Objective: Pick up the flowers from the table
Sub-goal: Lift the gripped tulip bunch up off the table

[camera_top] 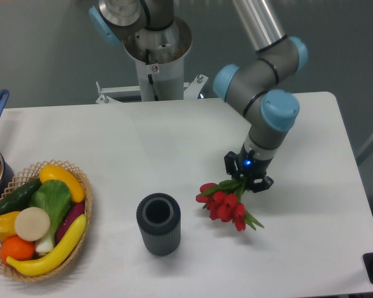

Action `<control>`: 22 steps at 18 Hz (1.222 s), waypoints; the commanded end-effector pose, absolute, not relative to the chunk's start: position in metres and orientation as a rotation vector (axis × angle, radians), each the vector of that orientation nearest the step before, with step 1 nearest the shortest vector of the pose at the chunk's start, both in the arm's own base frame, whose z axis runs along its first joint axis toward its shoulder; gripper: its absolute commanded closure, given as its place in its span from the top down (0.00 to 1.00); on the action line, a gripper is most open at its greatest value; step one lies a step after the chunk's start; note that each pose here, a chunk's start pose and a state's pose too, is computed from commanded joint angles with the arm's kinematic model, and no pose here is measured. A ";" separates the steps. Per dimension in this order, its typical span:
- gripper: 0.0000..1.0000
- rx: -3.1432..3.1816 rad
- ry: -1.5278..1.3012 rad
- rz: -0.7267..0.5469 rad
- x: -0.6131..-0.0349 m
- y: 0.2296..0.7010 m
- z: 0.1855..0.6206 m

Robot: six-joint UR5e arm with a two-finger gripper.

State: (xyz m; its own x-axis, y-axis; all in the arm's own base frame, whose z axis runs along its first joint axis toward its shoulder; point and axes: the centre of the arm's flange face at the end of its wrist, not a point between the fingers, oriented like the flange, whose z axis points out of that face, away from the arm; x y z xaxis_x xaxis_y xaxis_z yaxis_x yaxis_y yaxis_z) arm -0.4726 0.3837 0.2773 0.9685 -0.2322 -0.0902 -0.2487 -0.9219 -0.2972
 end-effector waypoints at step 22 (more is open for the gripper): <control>0.34 -2.021 0.078 -0.115 -0.396 0.380 0.481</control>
